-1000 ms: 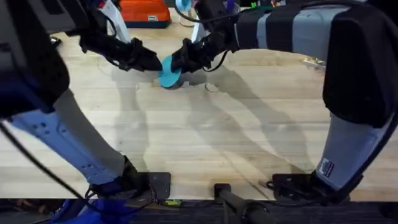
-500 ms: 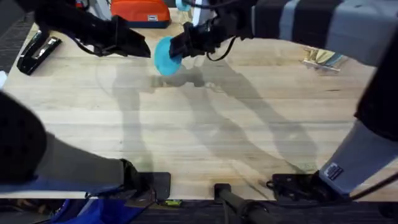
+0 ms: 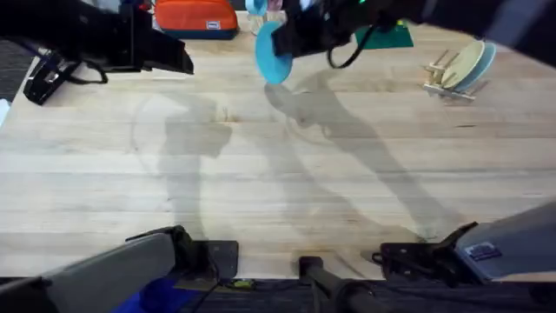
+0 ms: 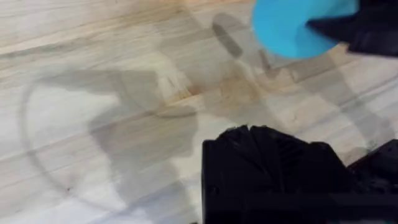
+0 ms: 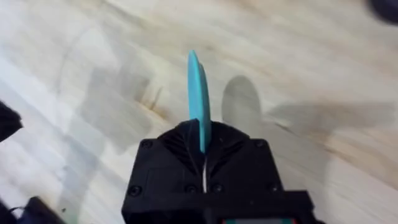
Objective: Pick up the plates from the table one by one and place each into a slot on the dish rack.
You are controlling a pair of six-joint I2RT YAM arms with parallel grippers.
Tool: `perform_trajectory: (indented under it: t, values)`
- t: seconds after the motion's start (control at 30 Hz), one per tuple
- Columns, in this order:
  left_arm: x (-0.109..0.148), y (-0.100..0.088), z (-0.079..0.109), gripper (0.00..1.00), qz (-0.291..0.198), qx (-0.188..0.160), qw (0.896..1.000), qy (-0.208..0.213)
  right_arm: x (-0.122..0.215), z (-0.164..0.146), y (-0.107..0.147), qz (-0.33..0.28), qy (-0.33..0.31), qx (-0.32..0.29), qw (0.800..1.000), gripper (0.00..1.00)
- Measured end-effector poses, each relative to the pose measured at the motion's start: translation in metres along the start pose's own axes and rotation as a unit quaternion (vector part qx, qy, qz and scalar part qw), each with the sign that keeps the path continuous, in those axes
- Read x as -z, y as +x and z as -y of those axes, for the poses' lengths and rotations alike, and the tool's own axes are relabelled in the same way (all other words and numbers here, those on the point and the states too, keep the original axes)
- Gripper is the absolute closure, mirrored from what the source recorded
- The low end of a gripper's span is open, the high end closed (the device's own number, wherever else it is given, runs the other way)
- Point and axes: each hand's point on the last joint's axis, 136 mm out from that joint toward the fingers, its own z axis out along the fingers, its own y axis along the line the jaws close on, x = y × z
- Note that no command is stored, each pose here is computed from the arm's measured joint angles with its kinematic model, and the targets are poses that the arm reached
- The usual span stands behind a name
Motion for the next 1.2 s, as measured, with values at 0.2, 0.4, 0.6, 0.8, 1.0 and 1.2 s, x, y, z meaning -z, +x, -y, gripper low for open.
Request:
perform_trajectory:
  t: [0.2, 0.4, 0.6, 0.8, 1.0, 1.2]
  values:
    - [0.018, 0.011, 0.014, 0.960, 0.007, -0.008, 1.000, -0.010, 0.053, 0.026, -0.012, 0.038, 0.072, 0.006, 0.997, 0.972]
    - [0.033, 0.025, 0.021, 0.960, 0.006, -0.011, 0.999, -0.032, 0.097, 0.059, -0.001, 0.034, 0.134, -0.016, 0.990, 0.972]
    - [0.044, 0.038, 0.023, 0.960, 0.001, -0.013, 0.998, -0.059, 0.133, 0.085, 0.016, 0.021, 0.171, -0.046, 0.984, 0.972]
    - [0.049, 0.049, 0.022, 0.960, -0.012, -0.009, 0.997, -0.077, 0.162, 0.110, 0.028, 0.022, 0.206, -0.086, 0.974, 0.972]
    - [0.050, 0.051, 0.020, 0.961, -0.018, -0.007, 0.996, -0.084, 0.191, 0.138, 0.041, 0.026, 0.260, -0.129, 0.957, 0.972]
    - [0.050, 0.052, 0.019, 0.713, -0.020, -0.009, 0.996, -0.087, 0.218, 0.159, 0.045, 0.045, 0.315, -0.147, 0.937, 0.973]
